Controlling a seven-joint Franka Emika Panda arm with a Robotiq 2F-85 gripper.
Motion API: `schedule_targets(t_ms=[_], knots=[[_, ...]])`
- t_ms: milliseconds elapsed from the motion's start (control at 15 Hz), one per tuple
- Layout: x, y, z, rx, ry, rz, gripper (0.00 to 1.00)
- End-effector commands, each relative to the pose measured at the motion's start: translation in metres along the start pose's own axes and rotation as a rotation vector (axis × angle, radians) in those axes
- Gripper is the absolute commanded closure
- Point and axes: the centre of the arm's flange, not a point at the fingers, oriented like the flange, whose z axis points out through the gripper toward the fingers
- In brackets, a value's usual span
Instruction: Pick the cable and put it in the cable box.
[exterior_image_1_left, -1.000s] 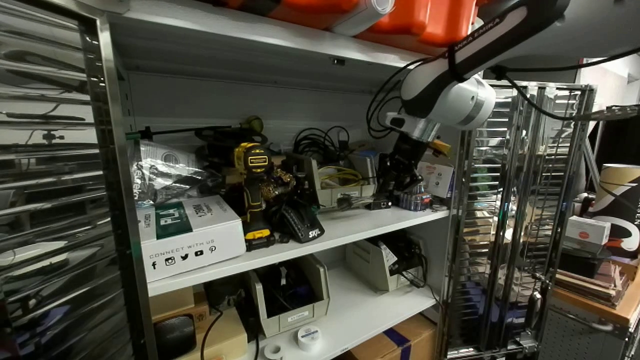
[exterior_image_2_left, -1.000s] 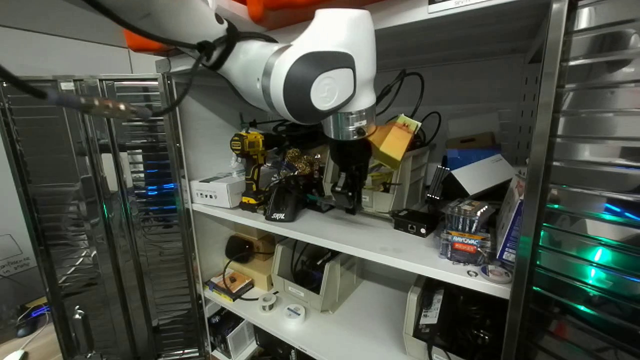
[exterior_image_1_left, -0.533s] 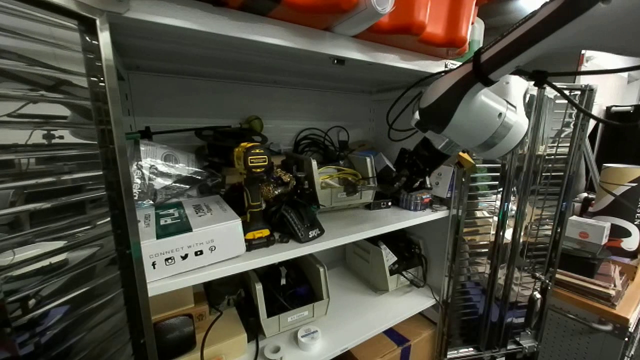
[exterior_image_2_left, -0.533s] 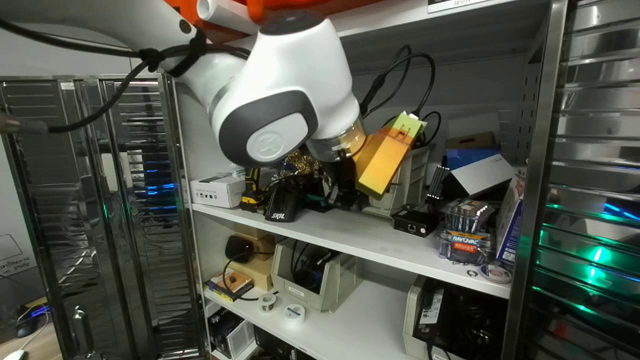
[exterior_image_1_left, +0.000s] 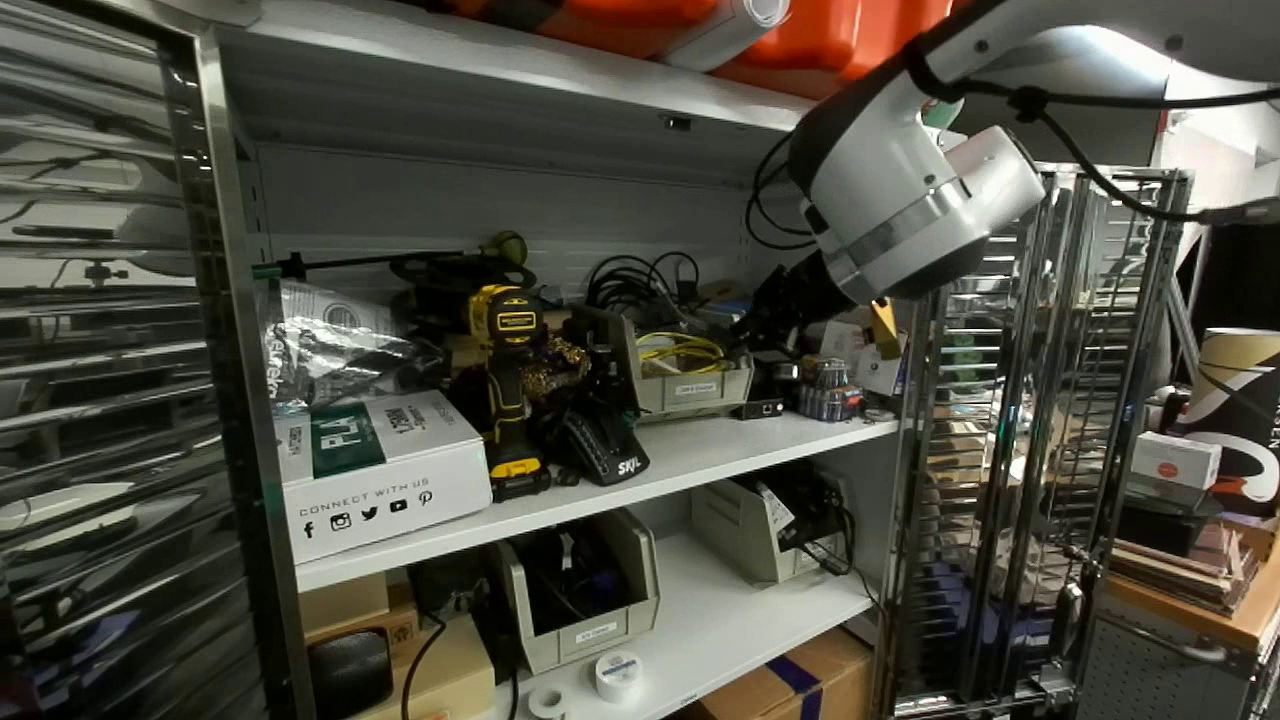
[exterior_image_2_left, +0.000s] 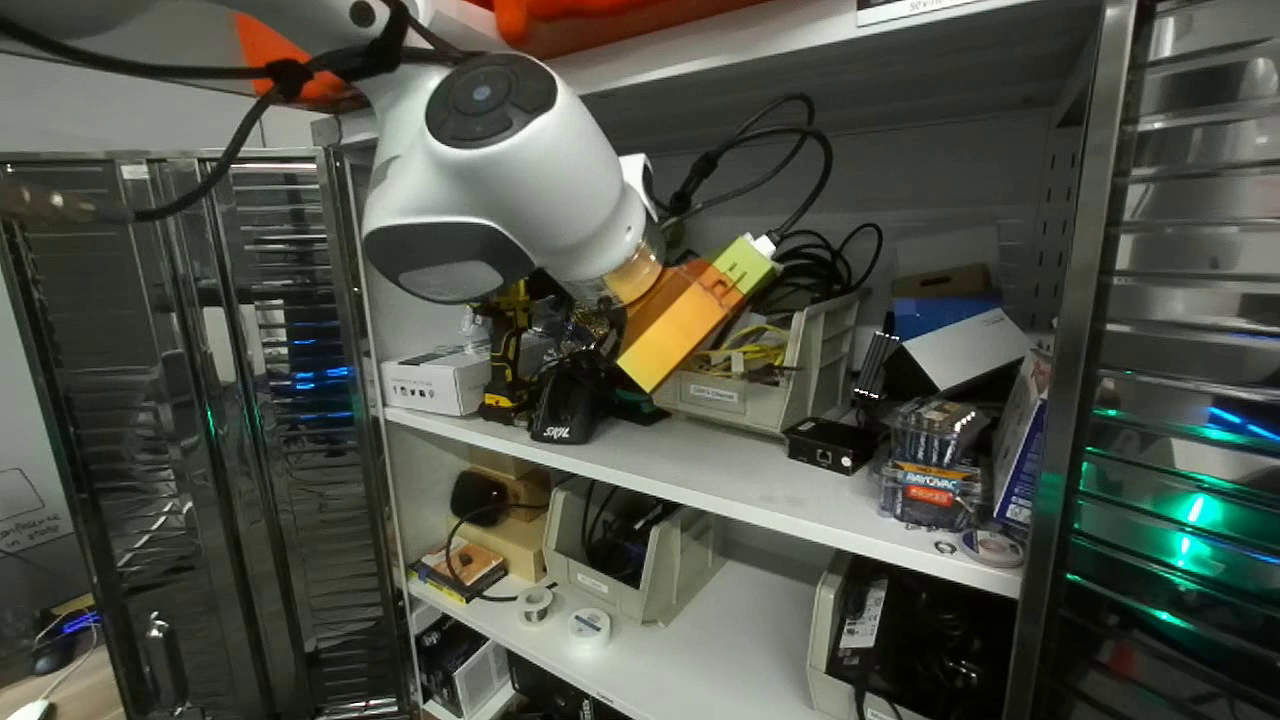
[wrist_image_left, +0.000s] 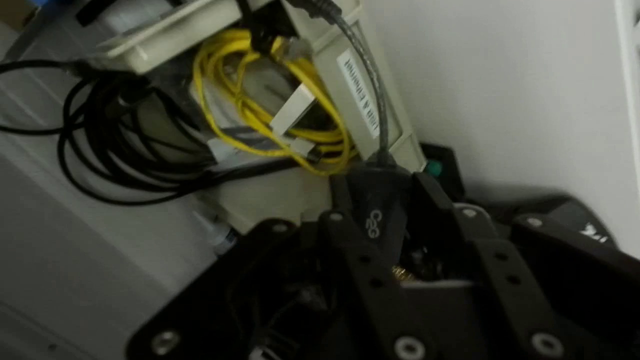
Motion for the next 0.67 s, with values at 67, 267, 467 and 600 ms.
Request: schedule_targets(t_ms=[67, 267, 467, 600], knots=[[0.025, 0.024, 0.035, -0.188, 0.132, 0.045, 0.88], [0.034, 0.042, 0.057, -0.283, 0.196, 0.039, 0.89], [0.029, 0.040, 0.076, -0.312, 0.191, 0.026, 0.88], [0.025, 0.036, 0.089, -0.309, 0.176, 0.012, 0.88]])
